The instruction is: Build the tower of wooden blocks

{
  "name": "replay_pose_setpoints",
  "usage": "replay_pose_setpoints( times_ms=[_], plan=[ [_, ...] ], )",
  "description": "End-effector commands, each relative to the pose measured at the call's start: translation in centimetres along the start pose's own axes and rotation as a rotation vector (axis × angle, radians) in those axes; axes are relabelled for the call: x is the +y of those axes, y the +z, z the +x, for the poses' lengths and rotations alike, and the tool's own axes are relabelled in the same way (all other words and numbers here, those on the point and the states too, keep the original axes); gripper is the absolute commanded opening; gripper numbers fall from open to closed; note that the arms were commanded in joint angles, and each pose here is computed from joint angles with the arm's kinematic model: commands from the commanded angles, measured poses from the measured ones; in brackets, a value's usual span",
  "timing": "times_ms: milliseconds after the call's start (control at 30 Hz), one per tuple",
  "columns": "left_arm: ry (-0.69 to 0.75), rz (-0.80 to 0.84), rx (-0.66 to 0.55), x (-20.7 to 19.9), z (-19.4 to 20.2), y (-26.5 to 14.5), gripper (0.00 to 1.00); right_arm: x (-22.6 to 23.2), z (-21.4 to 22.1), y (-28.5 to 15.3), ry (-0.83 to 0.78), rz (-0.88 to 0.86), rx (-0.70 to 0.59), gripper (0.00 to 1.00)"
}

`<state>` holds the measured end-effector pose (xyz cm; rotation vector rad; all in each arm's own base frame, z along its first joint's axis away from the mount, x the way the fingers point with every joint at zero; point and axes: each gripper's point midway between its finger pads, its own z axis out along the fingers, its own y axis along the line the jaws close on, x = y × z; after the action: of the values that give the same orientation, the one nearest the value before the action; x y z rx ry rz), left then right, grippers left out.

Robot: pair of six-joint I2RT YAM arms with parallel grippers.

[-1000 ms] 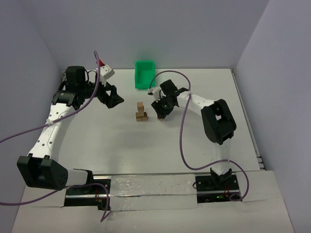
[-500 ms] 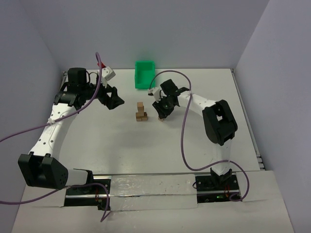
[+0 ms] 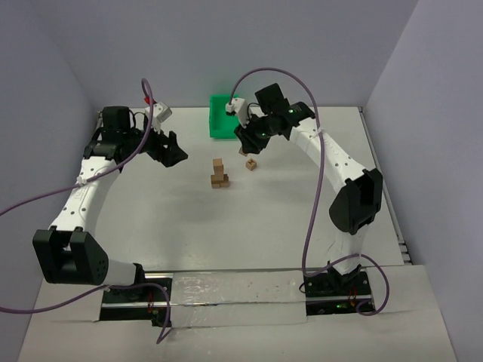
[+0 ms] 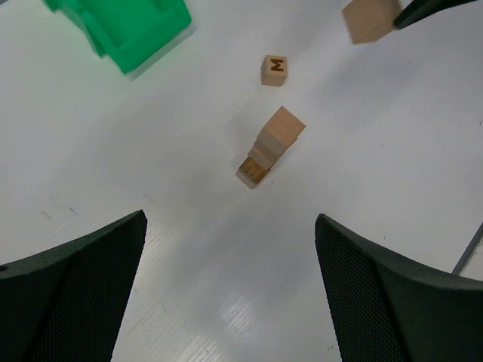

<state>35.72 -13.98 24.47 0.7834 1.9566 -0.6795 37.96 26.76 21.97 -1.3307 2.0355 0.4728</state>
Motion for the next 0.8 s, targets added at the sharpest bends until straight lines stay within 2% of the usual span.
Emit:
replay_pose_setpoints(
  times_ms=[0, 267, 767],
  plan=[
    [-0.038, 0.018, -0.067, 1.4, -1.7, -1.3, 0.98, 1.0, -2.3, -2.6, -0.095, -0.060, -0.004, 0.27],
    [-0.103, 0.050, -0.076, 2.7, -0.7, -2.0, 0.97, 0.9, -5.3, -1.7, -0.170, -0.065, -0.013, 0.24],
    [-0.118, 0.067, -0.081, 2.5, 0.4, -2.2, 0.97, 4.0, -6.4, 2.3, -0.244, -0.117, 0.007, 0.21]
  ],
)
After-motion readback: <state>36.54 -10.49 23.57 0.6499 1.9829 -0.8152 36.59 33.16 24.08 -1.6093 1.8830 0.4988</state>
